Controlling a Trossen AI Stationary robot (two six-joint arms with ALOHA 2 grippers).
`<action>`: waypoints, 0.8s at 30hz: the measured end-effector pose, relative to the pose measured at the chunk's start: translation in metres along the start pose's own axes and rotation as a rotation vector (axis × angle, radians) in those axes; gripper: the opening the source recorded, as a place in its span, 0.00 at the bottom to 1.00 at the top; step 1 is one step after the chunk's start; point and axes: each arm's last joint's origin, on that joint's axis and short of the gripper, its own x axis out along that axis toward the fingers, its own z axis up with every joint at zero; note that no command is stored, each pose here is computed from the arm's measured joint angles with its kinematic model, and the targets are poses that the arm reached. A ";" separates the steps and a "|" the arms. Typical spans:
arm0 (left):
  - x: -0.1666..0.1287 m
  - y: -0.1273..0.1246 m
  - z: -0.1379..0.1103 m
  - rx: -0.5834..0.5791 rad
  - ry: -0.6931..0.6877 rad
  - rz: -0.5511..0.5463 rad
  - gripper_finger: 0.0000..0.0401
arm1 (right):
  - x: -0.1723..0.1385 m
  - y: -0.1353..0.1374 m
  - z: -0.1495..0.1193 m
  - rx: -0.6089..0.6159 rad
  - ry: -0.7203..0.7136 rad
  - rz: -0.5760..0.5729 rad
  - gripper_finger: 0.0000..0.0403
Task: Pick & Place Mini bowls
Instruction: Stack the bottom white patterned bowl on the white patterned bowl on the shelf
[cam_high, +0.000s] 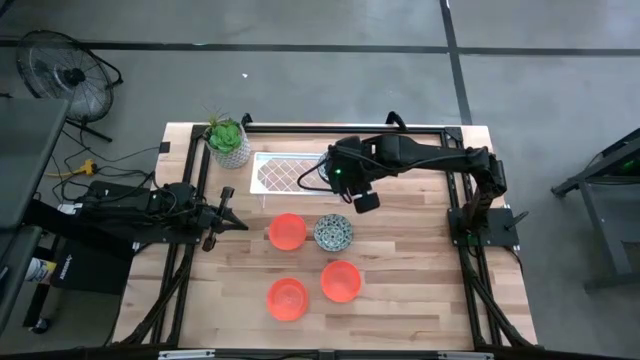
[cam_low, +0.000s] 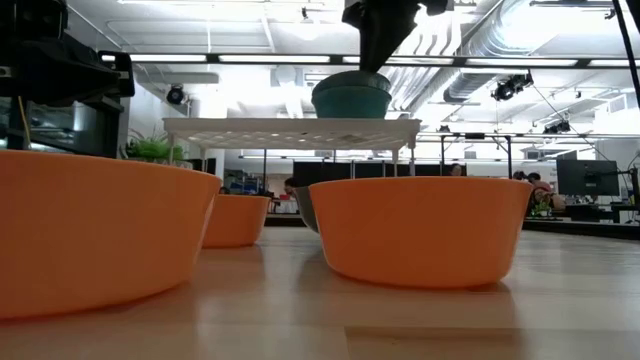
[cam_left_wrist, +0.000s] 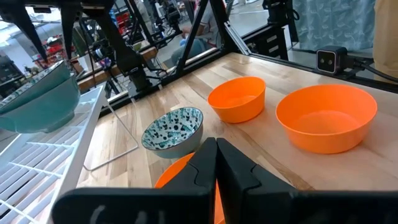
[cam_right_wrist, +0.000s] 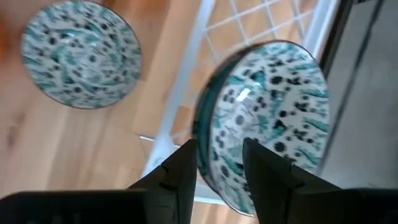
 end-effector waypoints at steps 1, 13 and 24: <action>0.000 0.000 0.000 0.000 0.001 0.000 0.00 | 0.000 0.000 0.000 0.004 -0.006 0.011 0.29; 0.000 0.000 0.000 0.000 0.000 0.000 0.00 | 0.004 -0.001 0.000 0.013 -0.009 0.056 0.21; 0.000 0.000 0.000 0.000 0.000 0.000 0.00 | 0.008 -0.001 0.000 0.000 -0.002 0.076 0.06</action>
